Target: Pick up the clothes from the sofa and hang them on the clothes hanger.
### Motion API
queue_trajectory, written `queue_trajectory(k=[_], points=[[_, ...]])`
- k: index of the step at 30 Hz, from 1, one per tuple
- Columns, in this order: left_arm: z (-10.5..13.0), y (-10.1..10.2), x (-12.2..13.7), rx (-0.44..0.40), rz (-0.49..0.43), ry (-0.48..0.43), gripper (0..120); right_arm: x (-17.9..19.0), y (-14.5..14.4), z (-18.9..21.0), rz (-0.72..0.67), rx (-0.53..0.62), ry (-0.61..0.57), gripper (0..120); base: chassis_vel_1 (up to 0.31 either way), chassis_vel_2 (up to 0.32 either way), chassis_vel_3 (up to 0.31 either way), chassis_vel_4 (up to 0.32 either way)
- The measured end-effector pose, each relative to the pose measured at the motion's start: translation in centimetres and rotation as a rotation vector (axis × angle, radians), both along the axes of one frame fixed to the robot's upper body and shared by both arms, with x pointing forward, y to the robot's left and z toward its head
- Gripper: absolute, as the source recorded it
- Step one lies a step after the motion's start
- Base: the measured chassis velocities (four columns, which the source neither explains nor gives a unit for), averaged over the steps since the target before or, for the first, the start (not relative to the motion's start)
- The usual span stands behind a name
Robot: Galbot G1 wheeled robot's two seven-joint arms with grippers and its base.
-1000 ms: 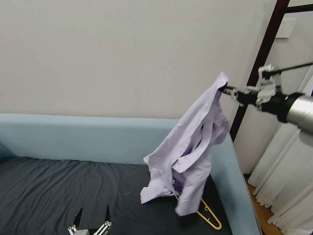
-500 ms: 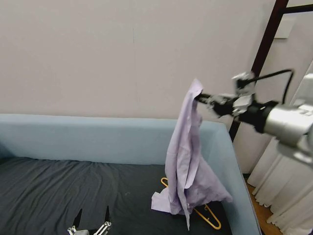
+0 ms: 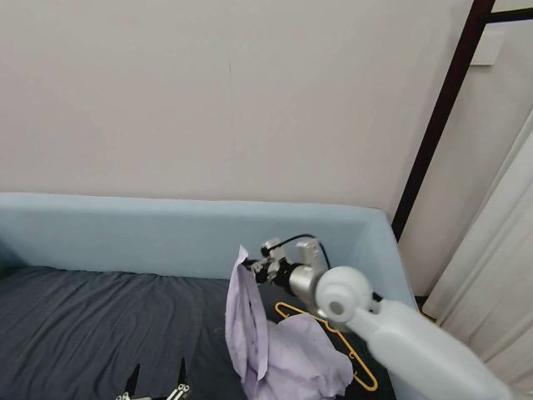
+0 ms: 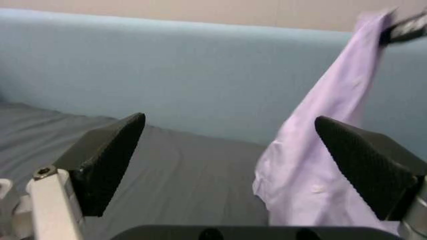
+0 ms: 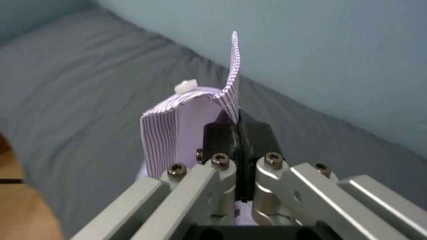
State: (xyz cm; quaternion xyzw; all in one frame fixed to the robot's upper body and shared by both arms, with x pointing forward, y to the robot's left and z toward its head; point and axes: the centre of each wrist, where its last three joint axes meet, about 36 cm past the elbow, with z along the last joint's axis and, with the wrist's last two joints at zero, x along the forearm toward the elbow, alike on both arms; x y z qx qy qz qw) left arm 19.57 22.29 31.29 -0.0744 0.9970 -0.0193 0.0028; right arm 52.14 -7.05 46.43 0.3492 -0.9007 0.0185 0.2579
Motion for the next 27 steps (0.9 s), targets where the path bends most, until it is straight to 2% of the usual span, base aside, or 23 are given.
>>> queue_trajectory(k=[2,3,7,10,12,13,17,19,21,23,27], points=[[-0.4,-0.1,0.2,-0.002,0.001,0.005,100,0.2,2.5,-3.1,0.022,-0.026,-0.016,0,0.0,0.0,0.0,0.0],[-0.4,-0.1,0.2,-0.002,0.001,0.005,100,0.2,2.5,-3.1,0.022,-0.026,-0.016,0,0.0,0.0,0.0,0.0],[-1.0,-0.2,0.1,-0.004,0.005,0.01,100,0.2,8.1,-6.1,0.058,-0.095,-0.034,0,0.0,0.0,0.0,0.0],[-1.1,0.0,0.0,-0.004,0.008,0.008,100,0.3,9.5,-7.0,0.07,-0.145,-0.053,7,0.0,0.0,0.0,0.0],[-1.1,0.0,-0.1,-0.007,0.013,0.007,100,0.2,9.7,-7.7,0.092,-0.2,-0.073,18,0.0,0.0,0.0,0.0],[-1.1,0.0,-0.1,-0.007,0.013,0.007,100,0.2,9.7,-7.7,0.092,-0.2,-0.073,18,0.0,0.0,0.0,0.0],[-1.0,0.0,-0.1,-0.011,0.016,0.001,100,-0.9,8.0,-9.1,0.146,-0.321,-0.059,34,0.0,0.0,0.0,0.0],[-1.0,0.0,-0.1,-0.012,0.016,0.0,100,-1.2,7.7,-9.2,0.15,-0.327,-0.053,37,0.0,0.0,0.0,0.0],[-1.1,-0.1,-0.1,-0.015,0.016,0.0,100,-1.9,6.8,-9.3,0.159,-0.347,-0.034,47,0.0,0.0,0.0,0.0],[-1.1,-0.1,-0.1,-0.015,0.016,0.0,100,-2.0,6.6,-9.3,0.161,-0.352,-0.032,49,0.0,0.0,0.0,0.0],[-1.3,-0.1,0.0,-0.015,0.015,0.003,100,-2.1,6.0,-9.2,0.168,-0.375,-0.04,67,0.0,0.0,0.0,0.0]])
